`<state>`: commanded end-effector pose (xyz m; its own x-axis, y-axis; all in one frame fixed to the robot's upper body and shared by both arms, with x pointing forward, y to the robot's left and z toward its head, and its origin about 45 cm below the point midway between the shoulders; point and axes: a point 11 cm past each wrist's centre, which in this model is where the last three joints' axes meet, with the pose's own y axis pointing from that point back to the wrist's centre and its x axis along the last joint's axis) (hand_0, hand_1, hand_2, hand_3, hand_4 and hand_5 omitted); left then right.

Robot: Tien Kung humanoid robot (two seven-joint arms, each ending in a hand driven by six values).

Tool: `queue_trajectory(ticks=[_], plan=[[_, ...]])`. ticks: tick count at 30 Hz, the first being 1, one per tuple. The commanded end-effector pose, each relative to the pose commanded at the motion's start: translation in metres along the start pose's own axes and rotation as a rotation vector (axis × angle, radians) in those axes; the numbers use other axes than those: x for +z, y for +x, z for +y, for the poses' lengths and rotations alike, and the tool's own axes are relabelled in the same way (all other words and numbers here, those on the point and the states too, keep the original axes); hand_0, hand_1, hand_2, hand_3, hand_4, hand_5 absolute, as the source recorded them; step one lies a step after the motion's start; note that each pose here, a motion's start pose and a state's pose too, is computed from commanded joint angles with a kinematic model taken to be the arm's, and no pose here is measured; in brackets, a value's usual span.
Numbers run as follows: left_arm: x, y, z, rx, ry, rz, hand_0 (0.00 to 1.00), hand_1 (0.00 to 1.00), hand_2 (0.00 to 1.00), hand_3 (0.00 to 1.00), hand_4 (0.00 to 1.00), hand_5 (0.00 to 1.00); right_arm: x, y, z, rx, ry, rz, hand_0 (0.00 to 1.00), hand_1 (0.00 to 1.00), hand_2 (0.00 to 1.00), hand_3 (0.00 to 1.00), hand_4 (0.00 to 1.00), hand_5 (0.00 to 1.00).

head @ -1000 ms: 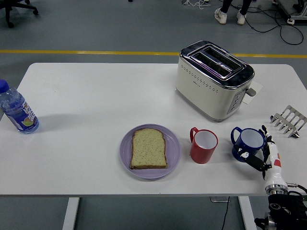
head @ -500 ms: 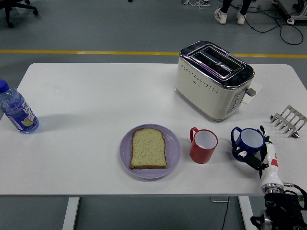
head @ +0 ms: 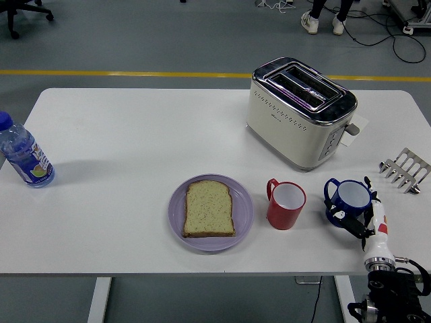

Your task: Pick up the cup,pour liquid into bread,place the cup on the desk

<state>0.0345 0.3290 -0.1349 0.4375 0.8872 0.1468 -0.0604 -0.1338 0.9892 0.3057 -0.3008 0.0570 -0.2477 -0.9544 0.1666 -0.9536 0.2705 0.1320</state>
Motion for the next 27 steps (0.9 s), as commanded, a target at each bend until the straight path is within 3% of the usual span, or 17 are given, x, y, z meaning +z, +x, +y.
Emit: queue_trajectory(ticks=[1, 6, 7, 18, 19, 24, 25, 27], plan=[[0.0005, 0.0001, 0.0000, 0.000, -0.001, 0.000, 0.637, 0.646, 0.656, 0.547, 0.318, 0.844, 0.0001, 0.0001, -0.0002, 0.002, 0.000, -0.002, 0.887, 0.766, 0.842, 0.944, 0.955, 0.161], [0.0023, 0.0009, 0.0001, 0.001, -0.004, 0.004, 0.637, 0.646, 0.656, 0.547, 0.318, 0.844, 0.0000, 0.0010, -0.0012, 0.014, 0.002, -0.007, 0.887, 0.766, 0.842, 0.944, 0.955, 0.161], [0.0028, 0.0011, 0.0001, 0.001, -0.005, 0.005, 0.636, 0.646, 0.656, 0.546, 0.320, 0.848, 0.0001, 0.0013, -0.0015, 0.018, 0.002, -0.009, 0.805, 0.703, 0.759, 0.838, 0.902, 0.128], [0.0062, 0.0025, 0.0003, 0.003, -0.011, 0.009, 0.637, 0.646, 0.656, 0.547, 0.319, 0.845, -0.0013, 0.0052, -0.0024, 0.065, 0.014, -0.027, 0.749, 0.681, 0.742, 0.783, 0.877, 0.114], [0.0064, 0.0025, 0.0003, 0.003, -0.012, 0.009, 0.637, 0.645, 0.656, 0.547, 0.320, 0.846, -0.0014, 0.0054, -0.0025, 0.067, 0.015, -0.030, 0.669, 0.613, 0.684, 0.724, 0.849, 0.098], [0.0073, 0.0029, 0.0004, 0.003, -0.013, 0.011, 0.637, 0.645, 0.656, 0.547, 0.320, 0.846, -0.0019, 0.0077, -0.0026, 0.085, 0.021, -0.045, 0.669, 0.613, 0.684, 0.724, 0.849, 0.098], [0.0073, 0.0030, 0.0004, 0.003, -0.013, 0.011, 0.637, 0.645, 0.656, 0.546, 0.320, 0.846, -0.0021, 0.0080, -0.0026, 0.087, 0.022, -0.046, 0.610, 0.559, 0.644, 0.693, 0.822, 0.075], [0.0074, 0.0030, 0.0004, 0.003, -0.013, 0.012, 0.637, 0.645, 0.656, 0.546, 0.320, 0.846, -0.0026, 0.0086, -0.0027, 0.091, 0.024, -0.050, 0.610, 0.559, 0.644, 0.693, 0.822, 0.075]])
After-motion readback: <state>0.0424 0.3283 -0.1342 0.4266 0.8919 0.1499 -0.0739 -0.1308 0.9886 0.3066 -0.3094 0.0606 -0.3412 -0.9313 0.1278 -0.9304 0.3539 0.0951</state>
